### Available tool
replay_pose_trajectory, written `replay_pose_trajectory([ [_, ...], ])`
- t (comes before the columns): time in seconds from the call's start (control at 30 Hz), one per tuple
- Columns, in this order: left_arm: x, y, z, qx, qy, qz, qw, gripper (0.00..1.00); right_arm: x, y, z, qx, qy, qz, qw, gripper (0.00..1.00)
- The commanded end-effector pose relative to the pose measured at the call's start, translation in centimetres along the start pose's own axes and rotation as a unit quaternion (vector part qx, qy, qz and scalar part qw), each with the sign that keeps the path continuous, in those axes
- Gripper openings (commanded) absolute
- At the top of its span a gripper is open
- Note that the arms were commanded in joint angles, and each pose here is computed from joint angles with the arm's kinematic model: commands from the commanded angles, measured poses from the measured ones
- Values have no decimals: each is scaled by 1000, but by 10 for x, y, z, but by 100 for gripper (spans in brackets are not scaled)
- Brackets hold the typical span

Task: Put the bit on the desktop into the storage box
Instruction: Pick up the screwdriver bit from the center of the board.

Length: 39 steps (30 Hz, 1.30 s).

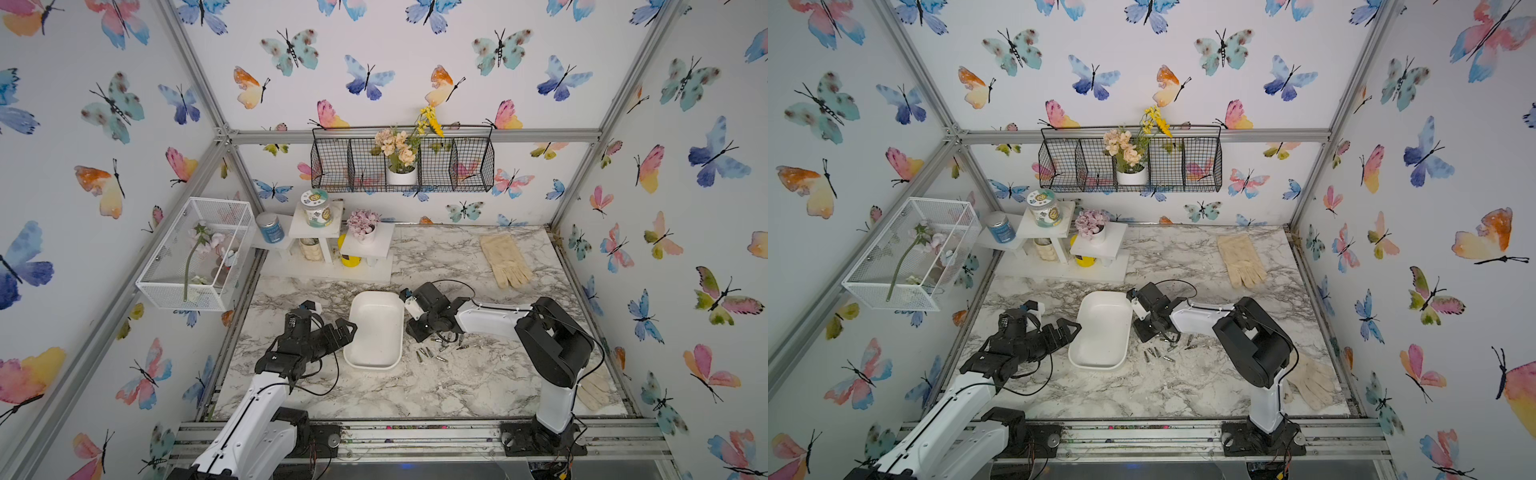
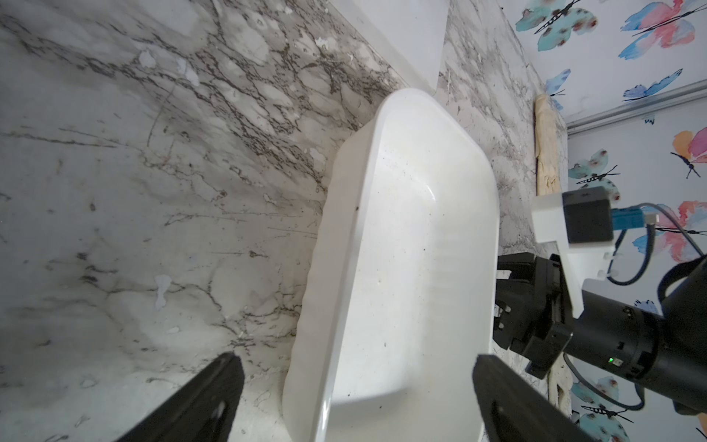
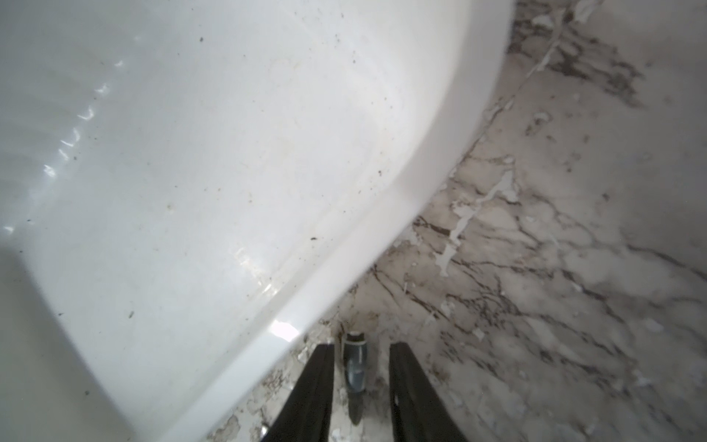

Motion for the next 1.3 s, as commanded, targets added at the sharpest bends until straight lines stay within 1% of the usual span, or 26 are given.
replay_pose_trajectory([
  [0.0,-2,-1,1,-13,5,-3,1000,99,2,3,-3,-14,3,8,1000,29],
  [0.3,-3,0,0,-15,9,-2,1000,99,-1,0,-6,-34,13,6,999,25],
  [0.43,-3,0,0,-15,10,-1,1000,99,-2,-2,-7,-40,20,5,999,22],
  [0.8,-4,1,0,-14,10,0,1000,99,-5,-4,-7,-56,25,1,998,19],
  [0.87,-4,1,0,-14,10,0,1000,99,-4,-3,-6,-57,24,0,998,18],
  [0.93,-4,1,0,-13,10,0,1000,99,-4,-3,-6,-56,25,-1,998,15],
  [1.17,-3,1,0,-10,11,-2,1000,99,-2,-2,-1,-57,17,-4,998,12],
  [1.27,-3,1,0,-9,11,-3,1000,99,3,-1,7,-64,6,-7,998,11],
])
Point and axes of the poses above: each gripper's point midway between its finger pads, its own z axis back along the fingers, its own y axis along the line the jaws close on, x = y × z, the point moved 10 cm from there along z, back along the fingers, and after that the axes turned 7 degrees about -z, right-handed, at the moved point
